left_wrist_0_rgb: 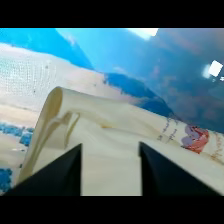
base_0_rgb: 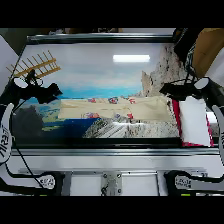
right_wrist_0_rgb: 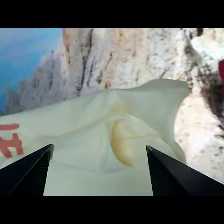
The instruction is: Fold the clothes and pants, and hang the long-sleeved shirts on hangers.
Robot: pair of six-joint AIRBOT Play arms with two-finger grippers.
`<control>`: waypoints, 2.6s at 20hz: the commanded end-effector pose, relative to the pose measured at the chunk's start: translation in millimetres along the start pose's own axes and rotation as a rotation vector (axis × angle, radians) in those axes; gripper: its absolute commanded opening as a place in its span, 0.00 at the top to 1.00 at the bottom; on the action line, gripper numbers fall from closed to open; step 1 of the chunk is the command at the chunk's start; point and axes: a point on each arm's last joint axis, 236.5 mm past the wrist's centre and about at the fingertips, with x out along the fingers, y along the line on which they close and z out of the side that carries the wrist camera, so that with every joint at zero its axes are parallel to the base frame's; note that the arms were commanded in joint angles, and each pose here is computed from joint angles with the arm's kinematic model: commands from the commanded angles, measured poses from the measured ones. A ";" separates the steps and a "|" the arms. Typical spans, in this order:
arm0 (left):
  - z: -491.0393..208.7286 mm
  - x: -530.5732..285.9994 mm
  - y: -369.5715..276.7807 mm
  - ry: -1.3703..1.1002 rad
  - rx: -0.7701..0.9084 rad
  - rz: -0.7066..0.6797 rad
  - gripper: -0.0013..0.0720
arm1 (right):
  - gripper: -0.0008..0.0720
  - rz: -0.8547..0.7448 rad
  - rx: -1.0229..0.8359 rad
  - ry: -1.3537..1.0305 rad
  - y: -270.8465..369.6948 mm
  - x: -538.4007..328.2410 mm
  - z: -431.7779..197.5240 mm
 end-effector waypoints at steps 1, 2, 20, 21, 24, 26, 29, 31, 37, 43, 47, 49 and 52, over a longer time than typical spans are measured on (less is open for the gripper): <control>-8.0 -31.7 -19.2 -0.043 0.058 -0.028 0.97 | 0.01 0.051 0.002 0.149 -29.9 -13.2 -24.3; -16.0 -34.4 -27.6 -0.048 0.080 -0.035 0.97 | 0.01 0.076 0.022 0.186 -37.8 -8.8 -30.3; -122.4 -9.2 -113.1 0.084 0.307 -0.112 0.97 | 0.02 0.228 0.096 0.404 -42.2 64.6 -83.3; -122.9 -9.2 -112.9 0.087 0.307 -0.112 0.97 | 0.02 0.229 0.091 0.415 -39.3 67.7 -86.6; -123.3 -9.4 -114.0 0.088 0.304 -0.116 0.97 | 0.50 0.226 0.083 0.414 -36.8 71.0 -87.5; -123.5 -9.4 -114.2 0.088 0.303 -0.117 0.97 | 0.79 0.222 0.087 0.409 -40.1 69.9 -86.0; -128.5 -6.4 -118.8 0.097 0.307 -0.119 0.97 | 0.97 0.216 0.080 0.382 -42.5 61.2 -77.5; -141.0 5.6 -128.1 0.150 0.337 -0.118 0.98 | 0.97 0.200 0.057 0.362 -40.4 49.8 -69.1; -173.3 76.9 -198.5 0.254 0.488 -0.150 0.97 | 0.97 0.187 -0.062 0.347 -4.8 -20.0 -34.2; -217.2 143.2 -266.7 0.318 0.631 -0.199 0.97 | 0.97 0.118 -0.258 0.370 60.0 -83.5 -18.9; -243.5 170.9 -284.3 0.388 0.692 -0.204 0.97 | 0.97 0.136 -0.382 0.301 120.3 -105.0 -10.5; -249.5 179.5 -285.7 0.419 0.708 -0.199 0.97 | 0.97 0.137 -0.443 0.268 142.7 -112.1 -9.6; -254.2 186.8 -283.0 0.460 0.718 -0.188 0.97 | 0.97 0.138 -0.485 0.236 166.1 -120.0 -10.7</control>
